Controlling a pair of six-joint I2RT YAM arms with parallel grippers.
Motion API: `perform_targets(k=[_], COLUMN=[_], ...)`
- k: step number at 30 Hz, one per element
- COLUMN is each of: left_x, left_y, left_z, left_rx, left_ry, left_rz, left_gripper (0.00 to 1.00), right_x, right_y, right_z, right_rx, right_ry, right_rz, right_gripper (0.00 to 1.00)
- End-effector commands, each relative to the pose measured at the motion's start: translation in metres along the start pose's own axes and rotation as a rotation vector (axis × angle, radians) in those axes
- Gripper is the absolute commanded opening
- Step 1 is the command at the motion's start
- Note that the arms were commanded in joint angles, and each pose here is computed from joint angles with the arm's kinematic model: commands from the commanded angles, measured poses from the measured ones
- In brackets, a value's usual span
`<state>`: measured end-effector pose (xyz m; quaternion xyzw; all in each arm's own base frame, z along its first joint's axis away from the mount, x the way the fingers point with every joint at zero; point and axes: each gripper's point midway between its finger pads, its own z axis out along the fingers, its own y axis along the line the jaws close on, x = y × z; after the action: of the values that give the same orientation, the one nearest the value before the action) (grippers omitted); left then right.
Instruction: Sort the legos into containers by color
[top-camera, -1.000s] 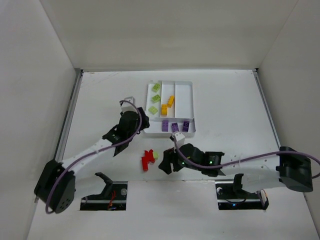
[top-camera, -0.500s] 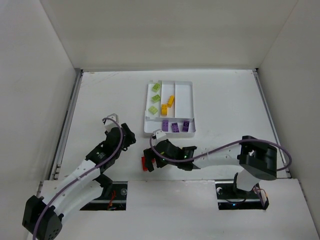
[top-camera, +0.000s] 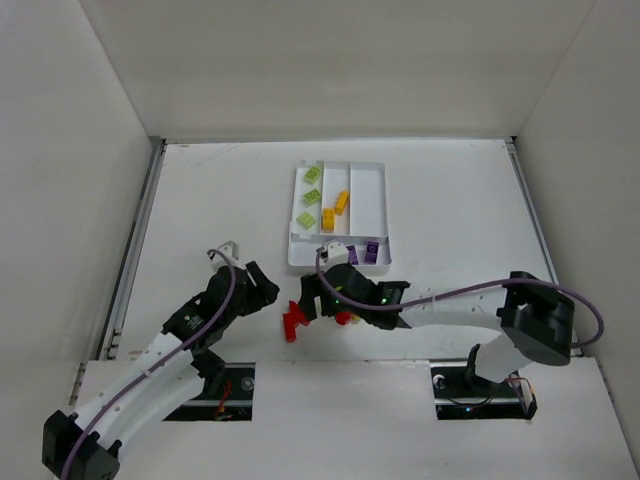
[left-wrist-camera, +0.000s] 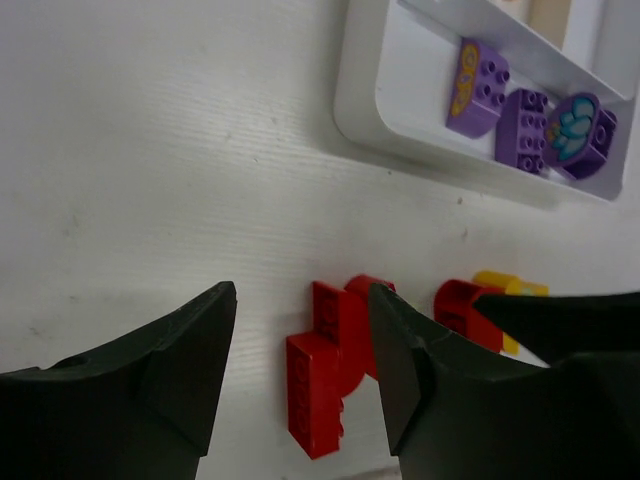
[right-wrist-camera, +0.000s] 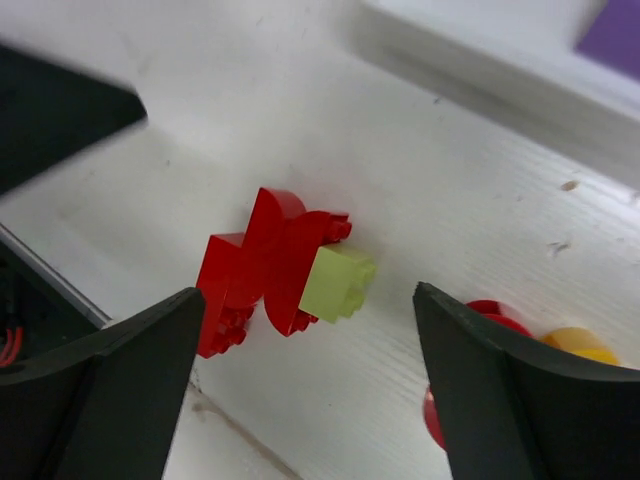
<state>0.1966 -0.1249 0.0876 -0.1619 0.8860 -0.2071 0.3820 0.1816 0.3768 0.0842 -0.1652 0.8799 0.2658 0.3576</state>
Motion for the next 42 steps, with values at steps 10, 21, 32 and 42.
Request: perform_targets(k=[10,21,32,42], left_x=[0.076,0.096,0.096,0.090], left_y=[-0.014,-0.011,-0.019,-0.027], left_z=[-0.013,-0.015,-0.009,-0.005], left_rx=[0.144,0.061,0.024,0.052], left_ry=[0.233,0.219,0.170,0.138], left_rz=[-0.071,0.151,0.194,0.173], left_gripper=[0.54,0.47,0.43,0.24], right_x=[-0.023,-0.025,-0.027,-0.040], right_y=[-0.013,-0.017,-0.014,-0.008], right_z=[-0.022,-0.023,-0.027,-0.035], right_rx=[-0.067,-0.084,-0.102,-0.162], right_ry=[-0.102,-0.113,-0.127,-0.150], right_rz=[0.117,0.143,0.148,0.178], right_gripper=[0.49,0.53,0.65,0.78])
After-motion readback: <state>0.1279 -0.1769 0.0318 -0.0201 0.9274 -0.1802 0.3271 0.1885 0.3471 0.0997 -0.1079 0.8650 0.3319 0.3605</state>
